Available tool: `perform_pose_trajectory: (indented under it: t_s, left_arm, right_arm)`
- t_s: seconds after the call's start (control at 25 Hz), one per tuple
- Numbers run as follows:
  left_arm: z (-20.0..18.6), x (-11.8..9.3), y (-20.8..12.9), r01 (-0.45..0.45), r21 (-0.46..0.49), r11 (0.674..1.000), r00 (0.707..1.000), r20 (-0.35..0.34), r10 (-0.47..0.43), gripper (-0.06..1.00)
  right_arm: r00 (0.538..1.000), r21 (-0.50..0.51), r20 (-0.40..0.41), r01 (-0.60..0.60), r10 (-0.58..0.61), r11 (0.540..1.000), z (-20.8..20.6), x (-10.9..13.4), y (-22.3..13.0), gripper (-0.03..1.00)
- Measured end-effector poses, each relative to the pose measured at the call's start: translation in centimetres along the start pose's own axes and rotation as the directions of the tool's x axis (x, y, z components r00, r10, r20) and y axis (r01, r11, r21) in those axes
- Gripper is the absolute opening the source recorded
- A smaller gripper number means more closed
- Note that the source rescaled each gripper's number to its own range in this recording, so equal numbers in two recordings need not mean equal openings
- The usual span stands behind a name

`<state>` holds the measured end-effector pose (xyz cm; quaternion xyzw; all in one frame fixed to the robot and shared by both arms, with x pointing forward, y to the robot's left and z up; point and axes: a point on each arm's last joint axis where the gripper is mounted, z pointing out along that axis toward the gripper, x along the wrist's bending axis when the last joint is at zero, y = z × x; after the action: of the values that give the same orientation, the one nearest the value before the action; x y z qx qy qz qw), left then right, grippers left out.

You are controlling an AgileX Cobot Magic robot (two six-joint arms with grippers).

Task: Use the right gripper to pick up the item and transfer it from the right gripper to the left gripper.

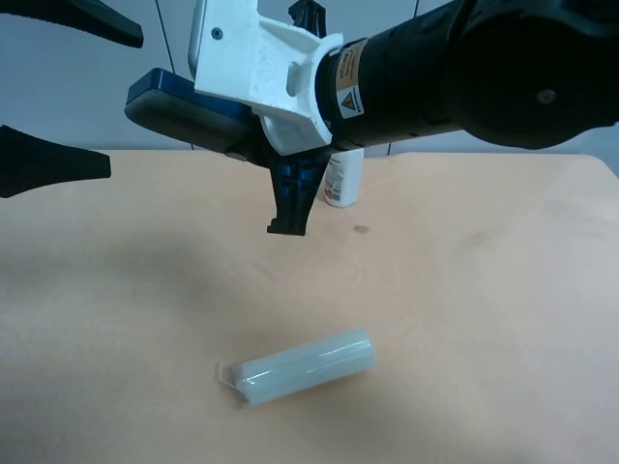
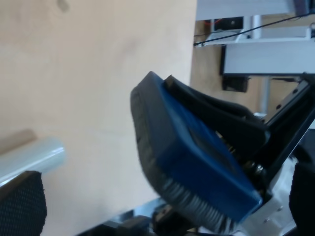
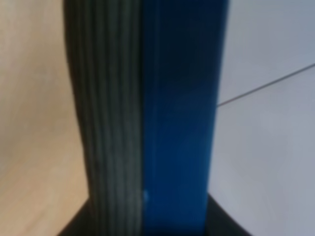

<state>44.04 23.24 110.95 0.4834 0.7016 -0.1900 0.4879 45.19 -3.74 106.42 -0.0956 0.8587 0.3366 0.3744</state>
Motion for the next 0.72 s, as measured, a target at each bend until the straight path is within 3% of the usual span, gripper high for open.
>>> perform_pose_trajectory:
  t_s: [0.32,0.72]
  left_arm:
    - [1.7,0.5,1.0,0.134,0.062,0.989,0.989,0.052,-0.137,1.0]
    - [1.8,-0.1,0.8,0.202,0.125,0.971,0.968,0.125,-0.217,1.0]
  right_arm:
    - [0.996,-0.036,0.029,0.085,-0.084,0.996,0.0,-0.2,0.3,0.0]
    - [0.989,-0.066,0.056,0.141,-0.138,0.988,0.2,-0.4,0.6,0.0]
